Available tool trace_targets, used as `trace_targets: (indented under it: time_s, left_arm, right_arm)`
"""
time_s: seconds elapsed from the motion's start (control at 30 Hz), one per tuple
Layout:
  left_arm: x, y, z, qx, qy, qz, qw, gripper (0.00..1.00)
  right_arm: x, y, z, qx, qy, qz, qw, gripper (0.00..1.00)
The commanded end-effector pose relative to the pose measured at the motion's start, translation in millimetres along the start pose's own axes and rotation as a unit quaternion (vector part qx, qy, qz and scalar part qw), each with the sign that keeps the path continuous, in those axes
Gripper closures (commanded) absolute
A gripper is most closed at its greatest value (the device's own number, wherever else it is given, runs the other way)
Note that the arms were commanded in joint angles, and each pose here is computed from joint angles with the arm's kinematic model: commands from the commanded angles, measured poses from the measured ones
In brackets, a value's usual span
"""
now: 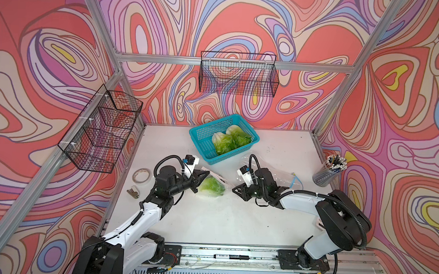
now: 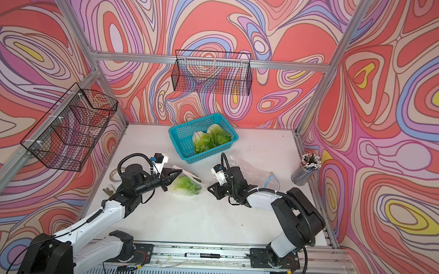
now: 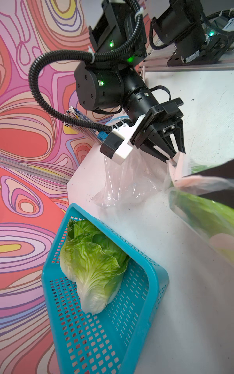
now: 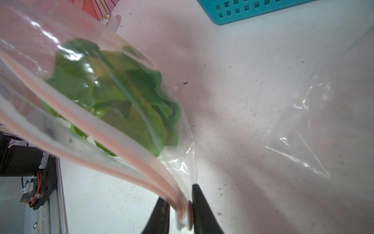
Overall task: Open the zip-top bag and take out the chinese cabbages
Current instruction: Adjust the zipper food storage bag at the center of the board.
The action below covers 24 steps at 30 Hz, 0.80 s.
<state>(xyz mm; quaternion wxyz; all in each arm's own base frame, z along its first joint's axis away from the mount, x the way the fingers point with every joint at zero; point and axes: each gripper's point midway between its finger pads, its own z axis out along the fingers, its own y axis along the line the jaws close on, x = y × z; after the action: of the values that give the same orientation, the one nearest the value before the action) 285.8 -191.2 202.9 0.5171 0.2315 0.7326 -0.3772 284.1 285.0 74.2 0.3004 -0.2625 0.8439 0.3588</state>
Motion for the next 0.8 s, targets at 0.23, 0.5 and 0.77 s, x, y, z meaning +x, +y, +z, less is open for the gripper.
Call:
trace_targets:
  time_s: [0.23, 0.5, 0.77]
  left_arm:
    - [-11.7, -12.5, 8.1, 0.041, -0.003, 0.015, 0.999, 0.91]
    - [3.1, -20.4, 17.5, 0.032, 0.031, 0.046, 0.998, 0.84]
    - [38.1, -32.0, 33.6, 0.028, 0.088, 0.076, 0.993, 0.77]
  right_arm:
    - [-31.9, 25.4, -14.1, -0.033, -0.065, -0.035, 0.997, 0.95]
    - [-26.1, 19.2, -8.2, -0.022, -0.051, -0.033, 0.998, 0.95]
    - [-7.2, 2.0, -0.5, 0.008, -0.031, -0.031, 0.999, 0.96]
